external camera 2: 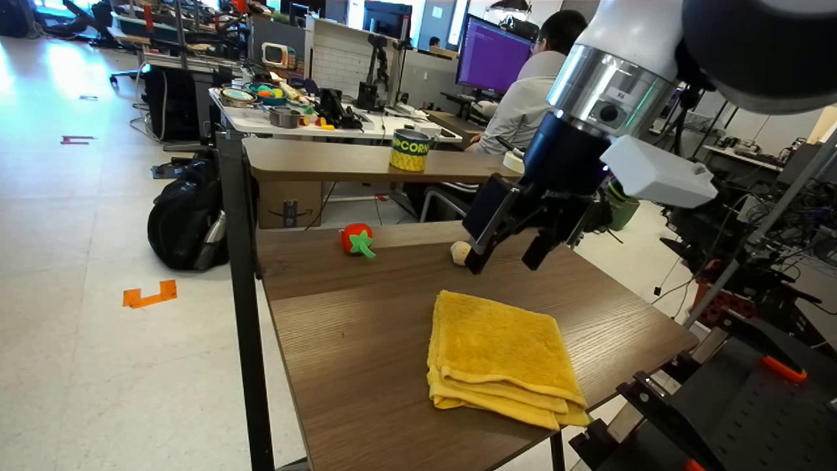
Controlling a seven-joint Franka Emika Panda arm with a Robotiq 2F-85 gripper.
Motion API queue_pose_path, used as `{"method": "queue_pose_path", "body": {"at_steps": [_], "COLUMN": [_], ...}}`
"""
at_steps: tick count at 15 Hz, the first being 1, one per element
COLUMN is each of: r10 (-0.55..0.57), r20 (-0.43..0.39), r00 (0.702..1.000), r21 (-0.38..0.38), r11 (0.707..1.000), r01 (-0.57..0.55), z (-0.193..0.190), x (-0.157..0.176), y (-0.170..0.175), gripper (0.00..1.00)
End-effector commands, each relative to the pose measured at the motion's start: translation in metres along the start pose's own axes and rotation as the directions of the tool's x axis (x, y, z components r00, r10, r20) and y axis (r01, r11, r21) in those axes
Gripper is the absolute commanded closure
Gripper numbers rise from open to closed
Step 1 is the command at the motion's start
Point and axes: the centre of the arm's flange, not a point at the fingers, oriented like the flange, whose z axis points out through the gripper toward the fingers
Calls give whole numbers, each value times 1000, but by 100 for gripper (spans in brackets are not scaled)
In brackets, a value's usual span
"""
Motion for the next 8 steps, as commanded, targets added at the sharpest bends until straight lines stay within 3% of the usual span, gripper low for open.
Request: {"method": "queue_pose_path", "body": {"at_steps": [1,4,8], "r10": [1,1,86], "r20": [5,17,-165], "r00": [1000,1000,982], "r21": [-2,-6,36], "r11": [1000,1000,996], "r01": [-1,-1,-81], "z": [2,9,11], "x": [-1,-4,35], "y": [1,2,1], "gripper": [0,0,0]}}
